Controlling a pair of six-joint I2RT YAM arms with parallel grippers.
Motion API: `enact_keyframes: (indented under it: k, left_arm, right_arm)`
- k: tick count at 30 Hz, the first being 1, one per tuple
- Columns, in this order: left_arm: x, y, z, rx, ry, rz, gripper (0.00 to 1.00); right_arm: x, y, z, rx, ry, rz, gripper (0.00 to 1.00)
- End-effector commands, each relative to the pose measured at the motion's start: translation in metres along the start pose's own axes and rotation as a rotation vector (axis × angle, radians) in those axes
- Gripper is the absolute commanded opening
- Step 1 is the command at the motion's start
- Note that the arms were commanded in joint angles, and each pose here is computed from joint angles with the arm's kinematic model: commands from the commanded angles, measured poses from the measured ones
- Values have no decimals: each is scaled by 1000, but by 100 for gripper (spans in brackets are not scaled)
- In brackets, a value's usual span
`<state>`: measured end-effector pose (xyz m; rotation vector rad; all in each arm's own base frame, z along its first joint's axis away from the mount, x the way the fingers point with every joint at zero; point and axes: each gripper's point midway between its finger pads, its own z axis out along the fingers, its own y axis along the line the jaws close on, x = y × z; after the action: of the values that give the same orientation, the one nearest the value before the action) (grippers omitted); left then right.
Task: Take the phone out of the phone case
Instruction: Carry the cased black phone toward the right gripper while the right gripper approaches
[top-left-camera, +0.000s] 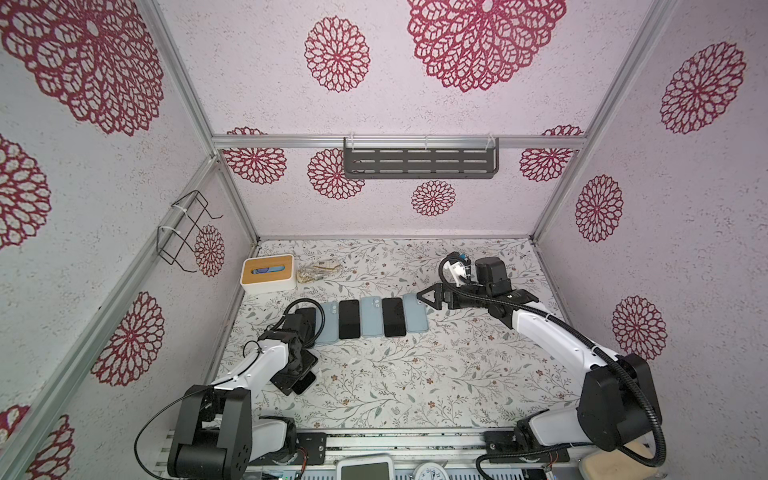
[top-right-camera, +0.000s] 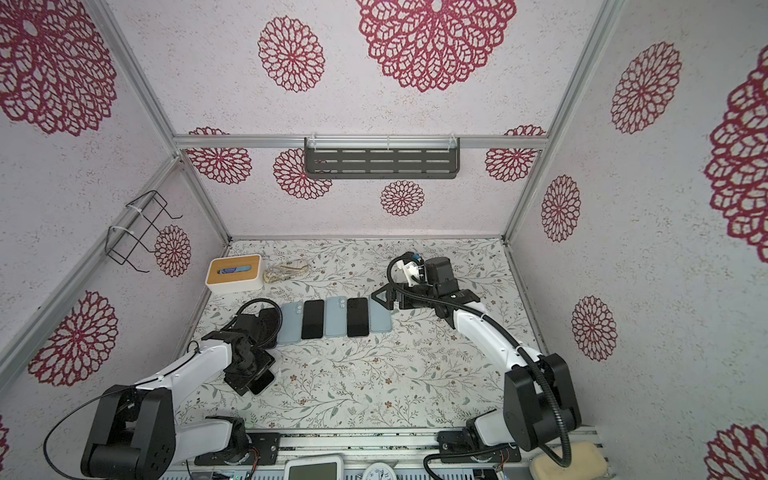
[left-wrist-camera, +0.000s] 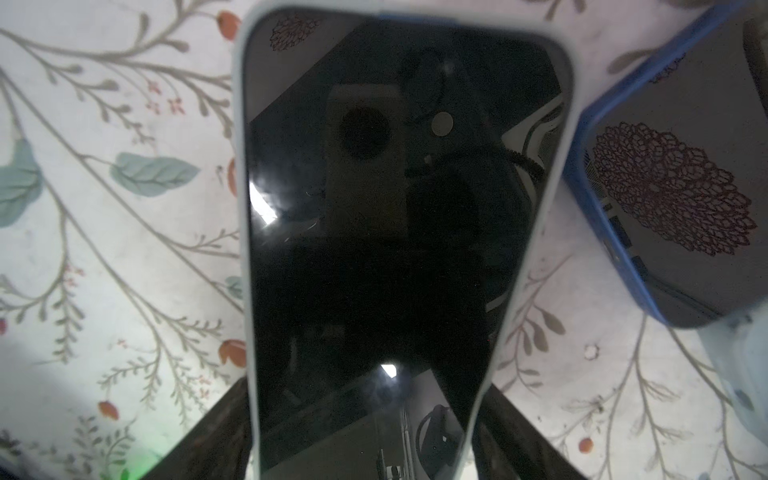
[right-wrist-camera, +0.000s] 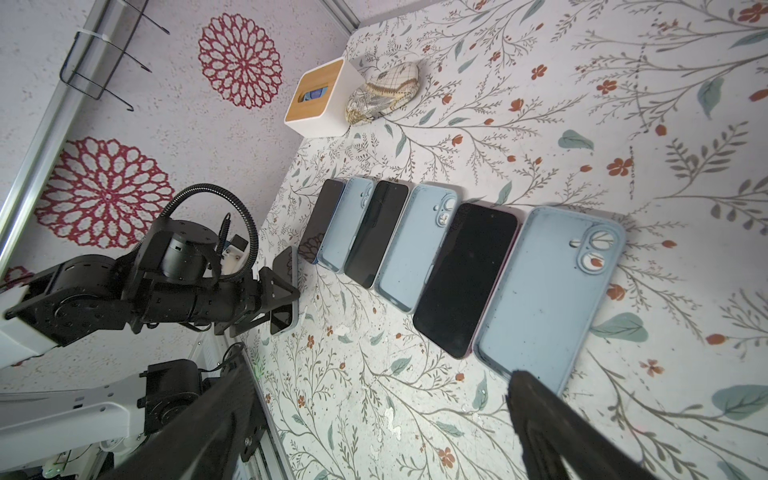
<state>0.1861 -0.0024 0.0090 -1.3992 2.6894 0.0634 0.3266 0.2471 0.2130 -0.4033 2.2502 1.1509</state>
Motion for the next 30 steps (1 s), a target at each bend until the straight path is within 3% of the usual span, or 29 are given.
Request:
enact_keyframes:
  k: [1, 12, 21, 30]
  left_arm:
    - [21, 1, 15, 33, 83, -19, 72]
    - [31, 0, 2, 141, 86, -64, 67]
    - [46, -7, -17, 280, 94, -71, 61]
    - [54, -38, -54, 399, 77, 4, 59]
  right_arm:
    - [-5, 10, -7, -32, -27, -12, 99]
    - [8, 11, 6, -67, 9, 47, 99]
    - [71, 50, 68, -189, 156, 99, 97]
    - [112, 93, 112, -258, 251, 78, 91]
